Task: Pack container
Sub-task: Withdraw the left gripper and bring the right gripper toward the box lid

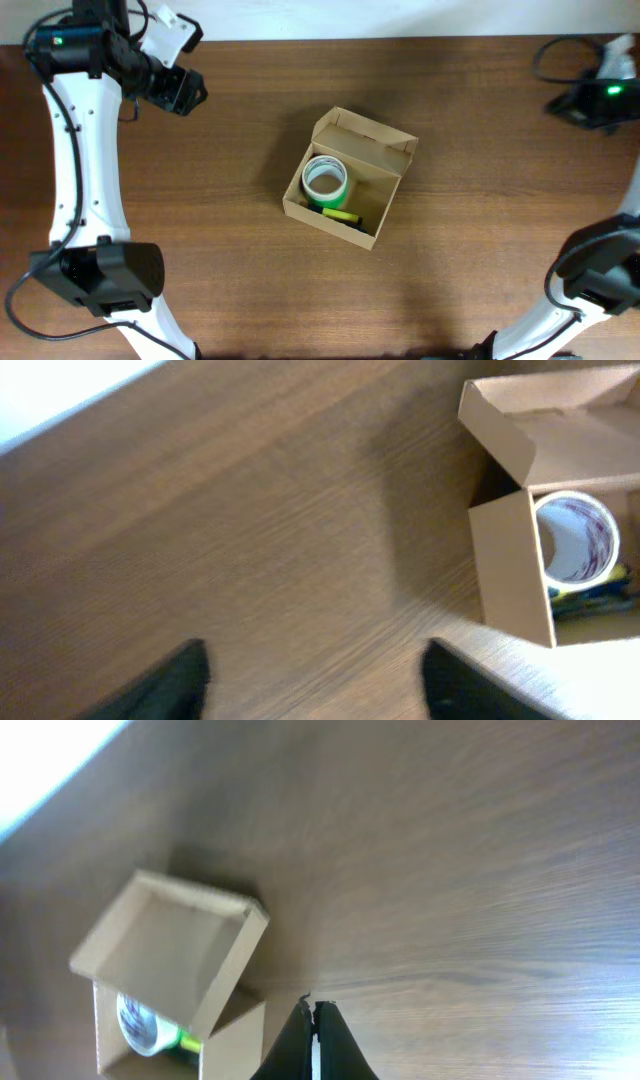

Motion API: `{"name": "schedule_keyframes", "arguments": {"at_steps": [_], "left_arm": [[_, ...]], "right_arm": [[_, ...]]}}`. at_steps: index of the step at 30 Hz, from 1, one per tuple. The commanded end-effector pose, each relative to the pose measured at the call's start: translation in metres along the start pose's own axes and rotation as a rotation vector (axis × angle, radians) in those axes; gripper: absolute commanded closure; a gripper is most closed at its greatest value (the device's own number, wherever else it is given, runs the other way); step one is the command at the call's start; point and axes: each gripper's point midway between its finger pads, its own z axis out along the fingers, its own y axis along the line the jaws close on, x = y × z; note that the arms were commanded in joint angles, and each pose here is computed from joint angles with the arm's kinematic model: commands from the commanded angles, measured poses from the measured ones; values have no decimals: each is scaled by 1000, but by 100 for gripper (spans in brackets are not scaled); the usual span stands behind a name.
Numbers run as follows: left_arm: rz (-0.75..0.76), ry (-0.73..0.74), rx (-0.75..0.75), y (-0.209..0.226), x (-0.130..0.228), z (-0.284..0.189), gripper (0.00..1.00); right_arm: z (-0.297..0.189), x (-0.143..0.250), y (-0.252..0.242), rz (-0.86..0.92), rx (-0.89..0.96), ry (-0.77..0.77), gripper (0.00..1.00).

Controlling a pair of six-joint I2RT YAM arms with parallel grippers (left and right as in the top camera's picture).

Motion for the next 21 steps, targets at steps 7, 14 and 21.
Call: {"name": "schedule_keyframes", "arguments": {"at_steps": [7,14,21], "left_arm": [[-152,85,111,-5,47,76,98],[-166,116,128,-9,60,90,98],[-168,118,129,-9,61,90,98]], "right_arm": [[112,93,15,-51,4,319,96],[177,136,33,-122,-72,356,96],[207,131,83,-202,-207,263,96]]}}
